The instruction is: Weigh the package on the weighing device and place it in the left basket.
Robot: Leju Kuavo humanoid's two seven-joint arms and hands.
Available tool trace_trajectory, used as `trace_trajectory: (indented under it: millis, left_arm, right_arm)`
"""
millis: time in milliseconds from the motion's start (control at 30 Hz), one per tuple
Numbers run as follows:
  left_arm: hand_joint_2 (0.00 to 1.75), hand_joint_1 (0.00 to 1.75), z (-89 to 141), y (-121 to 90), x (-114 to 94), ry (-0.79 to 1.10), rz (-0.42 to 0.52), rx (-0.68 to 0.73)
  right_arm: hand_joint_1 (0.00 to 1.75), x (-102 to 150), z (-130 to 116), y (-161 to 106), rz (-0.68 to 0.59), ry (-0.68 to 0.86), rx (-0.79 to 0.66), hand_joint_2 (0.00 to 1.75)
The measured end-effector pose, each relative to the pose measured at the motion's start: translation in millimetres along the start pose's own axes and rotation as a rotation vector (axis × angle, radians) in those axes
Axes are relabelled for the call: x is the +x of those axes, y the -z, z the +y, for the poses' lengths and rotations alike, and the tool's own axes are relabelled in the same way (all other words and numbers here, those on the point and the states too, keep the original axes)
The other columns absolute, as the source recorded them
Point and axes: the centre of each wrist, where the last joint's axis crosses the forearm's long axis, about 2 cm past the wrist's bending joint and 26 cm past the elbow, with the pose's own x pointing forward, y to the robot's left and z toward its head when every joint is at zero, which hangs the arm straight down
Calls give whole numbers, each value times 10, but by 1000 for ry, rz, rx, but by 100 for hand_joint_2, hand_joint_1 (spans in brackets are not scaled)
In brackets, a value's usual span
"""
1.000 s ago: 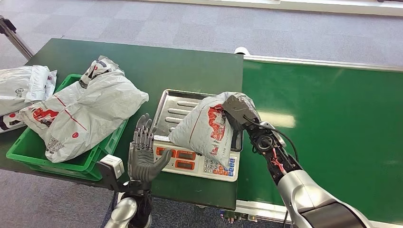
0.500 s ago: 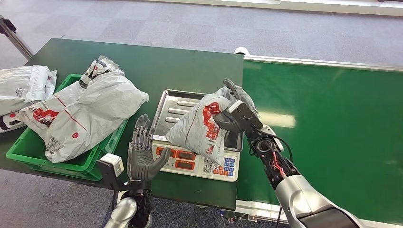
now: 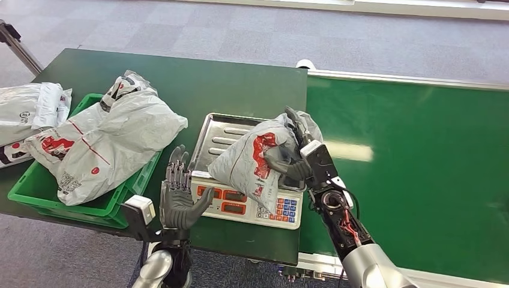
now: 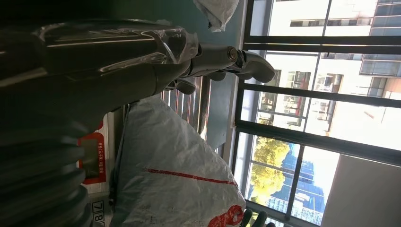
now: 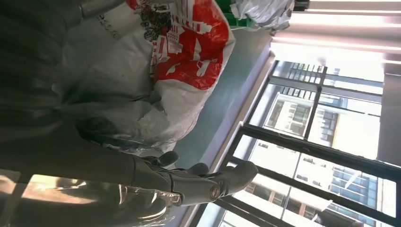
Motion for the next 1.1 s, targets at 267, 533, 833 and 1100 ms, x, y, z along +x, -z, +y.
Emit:
trace_trajectory:
  millis: [267, 533, 833, 1100]
  left_arm:
    - [175, 0, 34, -63, 33, 10, -6, 28]
    - [175, 0, 86, -96, 75, 37, -21, 51]
    - [175, 0, 126, -69, 120, 51, -43, 58]
    - [175, 0, 183, 242, 120, 64, -95, -2]
  right_arm:
    - [0, 127, 5, -47, -74, 92, -110, 175]
    - [0, 228, 21, -317, -152, 174, -235, 175]
    - [0, 338, -12, -554, -191, 177, -323, 175]
    - [0, 327, -164, -793, -137, 117, -445, 175]
